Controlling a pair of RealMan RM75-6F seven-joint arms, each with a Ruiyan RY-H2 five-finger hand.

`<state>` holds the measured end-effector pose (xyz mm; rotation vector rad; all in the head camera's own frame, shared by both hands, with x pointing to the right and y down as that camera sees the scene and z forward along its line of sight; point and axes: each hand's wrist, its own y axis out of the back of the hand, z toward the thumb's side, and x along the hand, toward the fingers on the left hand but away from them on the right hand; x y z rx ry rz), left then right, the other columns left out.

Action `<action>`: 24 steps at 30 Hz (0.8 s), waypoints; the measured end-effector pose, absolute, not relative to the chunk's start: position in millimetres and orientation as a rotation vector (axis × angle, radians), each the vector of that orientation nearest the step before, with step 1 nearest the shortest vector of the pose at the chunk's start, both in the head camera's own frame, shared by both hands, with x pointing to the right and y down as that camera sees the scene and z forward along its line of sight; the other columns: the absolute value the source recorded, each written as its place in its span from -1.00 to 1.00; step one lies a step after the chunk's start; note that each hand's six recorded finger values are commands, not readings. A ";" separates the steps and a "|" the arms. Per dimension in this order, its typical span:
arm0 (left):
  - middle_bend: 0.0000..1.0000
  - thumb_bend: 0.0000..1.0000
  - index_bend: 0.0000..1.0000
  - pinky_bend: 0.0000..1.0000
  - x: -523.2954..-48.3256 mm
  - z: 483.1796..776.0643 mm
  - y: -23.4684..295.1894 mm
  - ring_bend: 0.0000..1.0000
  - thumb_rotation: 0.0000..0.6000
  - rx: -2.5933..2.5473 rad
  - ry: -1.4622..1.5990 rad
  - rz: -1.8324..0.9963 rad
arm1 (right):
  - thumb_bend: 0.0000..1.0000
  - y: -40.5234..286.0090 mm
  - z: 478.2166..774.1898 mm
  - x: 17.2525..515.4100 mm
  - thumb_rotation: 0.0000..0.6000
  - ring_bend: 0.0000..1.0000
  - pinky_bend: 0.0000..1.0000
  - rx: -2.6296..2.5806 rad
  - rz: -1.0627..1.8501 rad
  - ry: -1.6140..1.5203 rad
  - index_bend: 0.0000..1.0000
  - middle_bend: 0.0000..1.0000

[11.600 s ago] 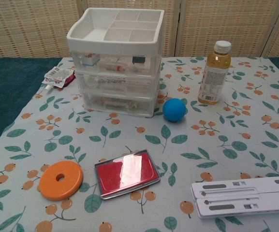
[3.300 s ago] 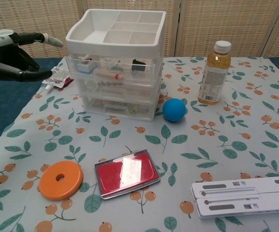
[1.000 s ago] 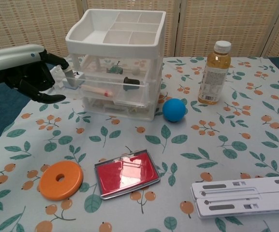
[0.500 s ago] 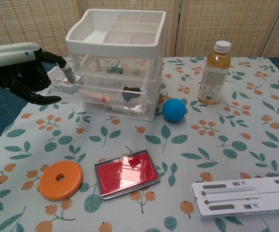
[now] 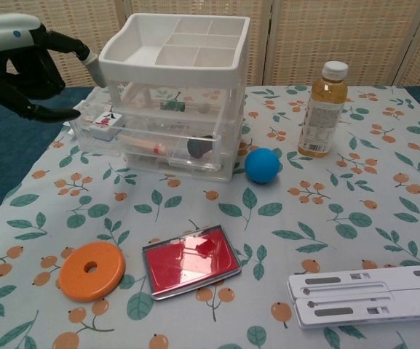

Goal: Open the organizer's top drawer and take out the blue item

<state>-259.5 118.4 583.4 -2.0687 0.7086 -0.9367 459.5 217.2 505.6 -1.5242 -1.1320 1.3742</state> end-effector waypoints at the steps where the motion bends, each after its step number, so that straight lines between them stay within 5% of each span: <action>1: 0.81 -0.45 -0.27 1.00 -258.9 580.6 115.0 1.00 1.00 -2.051 0.696 -0.920 | -0.19 216.5 504.5 458.8 1.00 -0.81 -0.80 -1.523 1.371 -1.130 -0.90 -0.57; 13: 0.81 -0.45 -0.25 1.00 -258.3 576.5 82.8 1.00 1.00 -1.886 0.606 -0.957 | -0.19 218.5 502.7 460.3 1.00 -0.80 -0.80 -1.518 1.374 -1.135 -0.90 -0.57; 24: 0.88 -0.45 -0.36 1.00 -281.7 580.9 97.4 1.00 1.00 -1.871 0.407 -1.113 | -0.19 217.9 509.5 460.7 1.00 -0.80 -0.80 -1.539 1.381 -1.130 -0.90 -0.57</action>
